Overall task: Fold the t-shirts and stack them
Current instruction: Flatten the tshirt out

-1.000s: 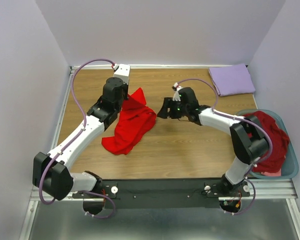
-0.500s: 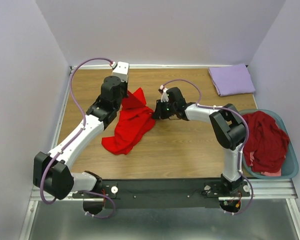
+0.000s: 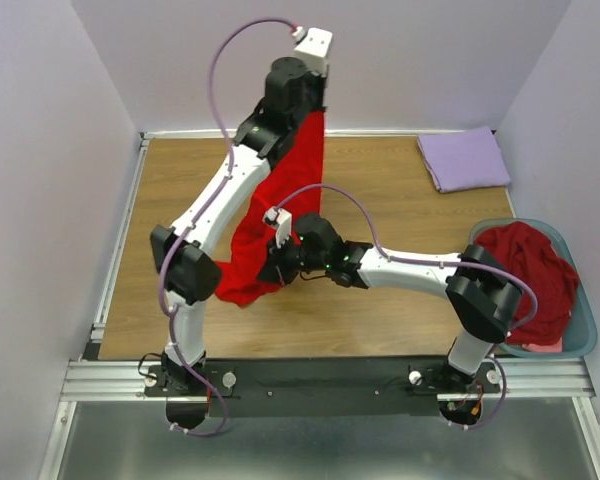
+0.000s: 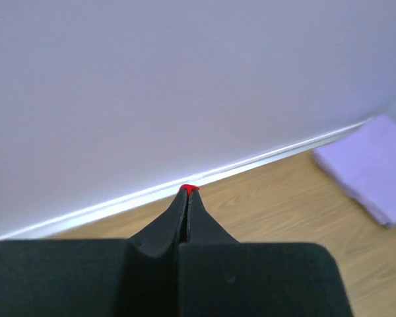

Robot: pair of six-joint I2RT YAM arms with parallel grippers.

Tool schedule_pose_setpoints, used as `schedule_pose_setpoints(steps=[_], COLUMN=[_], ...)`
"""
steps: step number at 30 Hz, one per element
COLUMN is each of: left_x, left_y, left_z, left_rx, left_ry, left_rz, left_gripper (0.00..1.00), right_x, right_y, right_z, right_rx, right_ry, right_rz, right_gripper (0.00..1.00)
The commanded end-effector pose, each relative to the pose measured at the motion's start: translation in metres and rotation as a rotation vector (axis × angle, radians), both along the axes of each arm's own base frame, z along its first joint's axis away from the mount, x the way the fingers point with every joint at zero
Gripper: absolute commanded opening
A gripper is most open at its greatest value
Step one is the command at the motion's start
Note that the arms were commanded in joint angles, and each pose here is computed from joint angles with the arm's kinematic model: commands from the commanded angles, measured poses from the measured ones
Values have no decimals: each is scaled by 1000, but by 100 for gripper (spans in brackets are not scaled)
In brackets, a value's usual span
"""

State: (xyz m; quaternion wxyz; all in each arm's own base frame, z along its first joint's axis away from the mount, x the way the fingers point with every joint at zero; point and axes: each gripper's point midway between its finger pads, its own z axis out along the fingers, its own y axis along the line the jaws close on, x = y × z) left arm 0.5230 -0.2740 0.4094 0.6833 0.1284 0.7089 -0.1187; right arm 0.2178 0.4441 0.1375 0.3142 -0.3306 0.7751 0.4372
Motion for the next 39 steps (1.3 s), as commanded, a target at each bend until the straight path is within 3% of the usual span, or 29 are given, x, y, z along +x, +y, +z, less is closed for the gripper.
schedule_pose_setpoints(steps=[1,3,4,5,6,7,9,10,12,13,15,16,20,23,24,25,30,36,38,39], left_x=[-24,-36,-39,-42,-47,-49,-53,-60,-65,-75,-80,-92,-118,-158,-161,-176,-226,-231,-226,-221], left_y=[-66,-86,-91,-95,-96,-94,-92,-84,-75,-61,-45,-29,16,48,51,58,96,142,144,146], left_z=[10,12,10,7,-3,-6,-20,-7,-14,4,-11,5,-26,-88,-118,-119,-224,-266,-273,-281], left_rx=[27,29,34,37,49,51,55,38,33,-2,-10,-41,-130,-189,-147,-232,-313,-431,-431,-421], left_ry=[13,-5,-5,-10,9,14,35,16,26,4,28,7,109,231,277,297,468,480,490,498], left_rz=[-168,-208,-221,-230,-237,-235,-236,-227,-205,-170,-119,-89,58,114,123,132,218,328,322,336], left_gripper=[0,0,4,14,34,42,56,65,71,72,76,77,77,77,77,77,70,59,50,41], right_x=[-3,-9,-11,-14,-9,-8,-9,-4,2,8,12,14,39,60,62,66,78,84,88,90], right_y=[-8,-15,-20,-29,-39,-46,-66,-78,-98,-117,-138,-147,-211,-235,-234,-235,-199,-170,-162,-159], right_z=[-22,-23,-25,-30,-21,-17,-23,-7,-4,1,5,6,1,-5,-8,-10,-20,-53,-58,-59], right_rx=[-76,-95,-107,-125,-119,-120,-152,-144,-168,-179,-202,-202,-249,-236,-247,-251,-274,-316,-320,-318], right_ry=[-44,-45,-43,-41,-73,-86,-99,-135,-167,-200,-226,-236,-224,-149,-143,-134,-86,3,16,19], right_rz=[-38,-36,-46,-59,-104,-130,-180,-242,-322,-395,-465,-498,-716,-761,-760,-744,-586,-475,-451,-441], right_gripper=[2,8,18,25,40,40,53,59,61,63,63,64,67,67,67,66,58,42,34,31])
